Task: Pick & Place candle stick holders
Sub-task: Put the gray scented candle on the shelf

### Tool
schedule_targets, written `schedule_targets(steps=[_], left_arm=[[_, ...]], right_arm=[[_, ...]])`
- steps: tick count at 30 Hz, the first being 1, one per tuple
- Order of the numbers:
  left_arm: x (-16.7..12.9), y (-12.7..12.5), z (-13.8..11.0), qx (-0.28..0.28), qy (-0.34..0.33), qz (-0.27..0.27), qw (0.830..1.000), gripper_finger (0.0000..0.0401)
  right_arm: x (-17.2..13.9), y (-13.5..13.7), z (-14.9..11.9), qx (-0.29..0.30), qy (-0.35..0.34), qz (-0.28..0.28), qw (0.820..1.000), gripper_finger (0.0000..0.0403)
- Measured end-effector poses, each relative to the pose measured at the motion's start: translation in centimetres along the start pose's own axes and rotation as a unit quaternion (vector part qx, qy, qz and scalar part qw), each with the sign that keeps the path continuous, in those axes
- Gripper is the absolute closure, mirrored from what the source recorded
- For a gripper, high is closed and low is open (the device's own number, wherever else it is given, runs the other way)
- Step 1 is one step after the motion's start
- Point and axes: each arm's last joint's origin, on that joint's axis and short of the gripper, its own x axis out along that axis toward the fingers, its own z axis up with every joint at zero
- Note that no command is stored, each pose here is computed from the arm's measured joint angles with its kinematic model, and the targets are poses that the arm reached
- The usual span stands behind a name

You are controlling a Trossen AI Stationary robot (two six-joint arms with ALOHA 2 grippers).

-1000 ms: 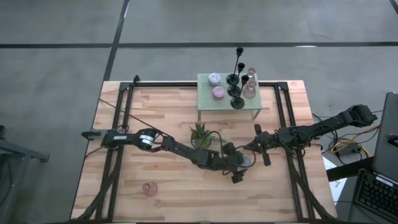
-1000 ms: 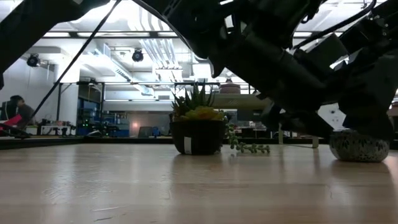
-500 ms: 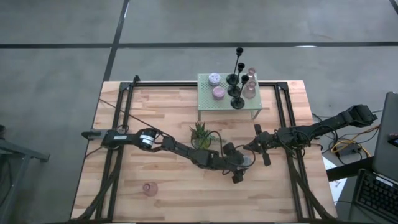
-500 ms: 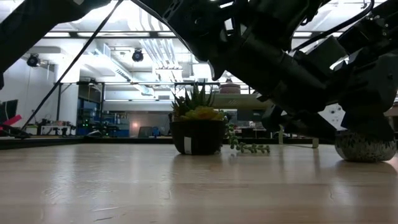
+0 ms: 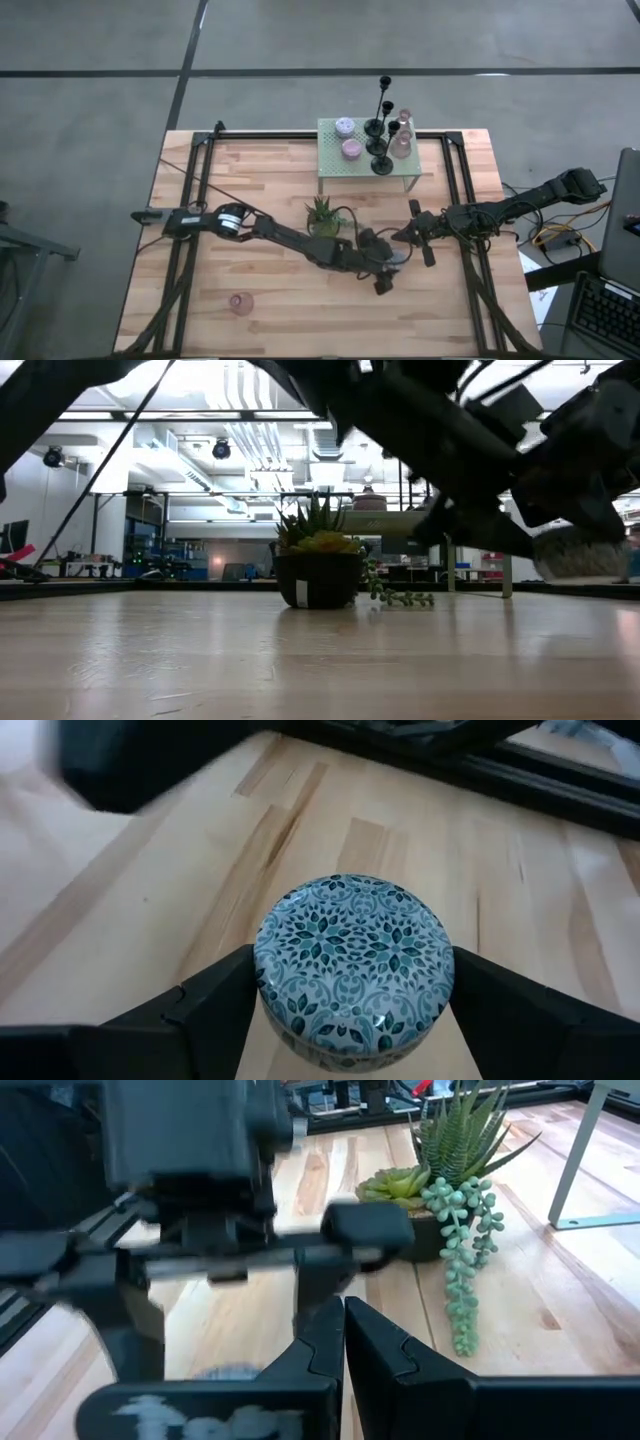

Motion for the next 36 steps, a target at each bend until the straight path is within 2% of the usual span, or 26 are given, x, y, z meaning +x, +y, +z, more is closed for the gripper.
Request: schedule_targets(steps=[13, 18, 23, 25, 28, 30, 36], left_arm=[[-5.7, 0.0, 3.5, 0.005, 0.077, 0.050, 0.996, 0.0103], [-8.4, 0.7, 5.1, 0.018, 0.073, 0.128, 0.989, 0.0103], [-10.4, 1.9, 7.0, 0.023, 0.019, 0.229, 0.973, 0.0103], [-10.8, 2.6, 7.8, 0.014, -0.012, 0.270, 0.963, 0.0103], [-10.9, 4.2, 8.7, -0.035, -0.056, 0.327, 0.943, 0.0103], [-10.6, 5.6, 9.2, -0.063, -0.064, 0.340, 0.936, 0.0103], [-9.8, 9.4, 10.4, -0.098, -0.061, 0.357, 0.927, 0.0103]], right_arm=[[0.0, 0.0, 0.0, 0.000, 0.000, 0.000, 1.000, 0.0394], [0.0, 0.0, 0.0, 0.000, 0.000, 0.000, 1.000, 0.0394], [0.0, 0.0, 0.0, 0.000, 0.000, 0.000, 1.000, 0.0394], [0.0, 0.0, 0.0, 0.000, 0.000, 0.000, 1.000, 0.0394], [0.0, 0.0, 0.0, 0.000, 0.000, 0.000, 1.000, 0.0394], [0.0, 0.0, 0.0, 0.000, 0.000, 0.000, 1.000, 0.0394], [0.0, 0.0, 0.0, 0.000, 0.000, 0.000, 1.000, 0.0394]])
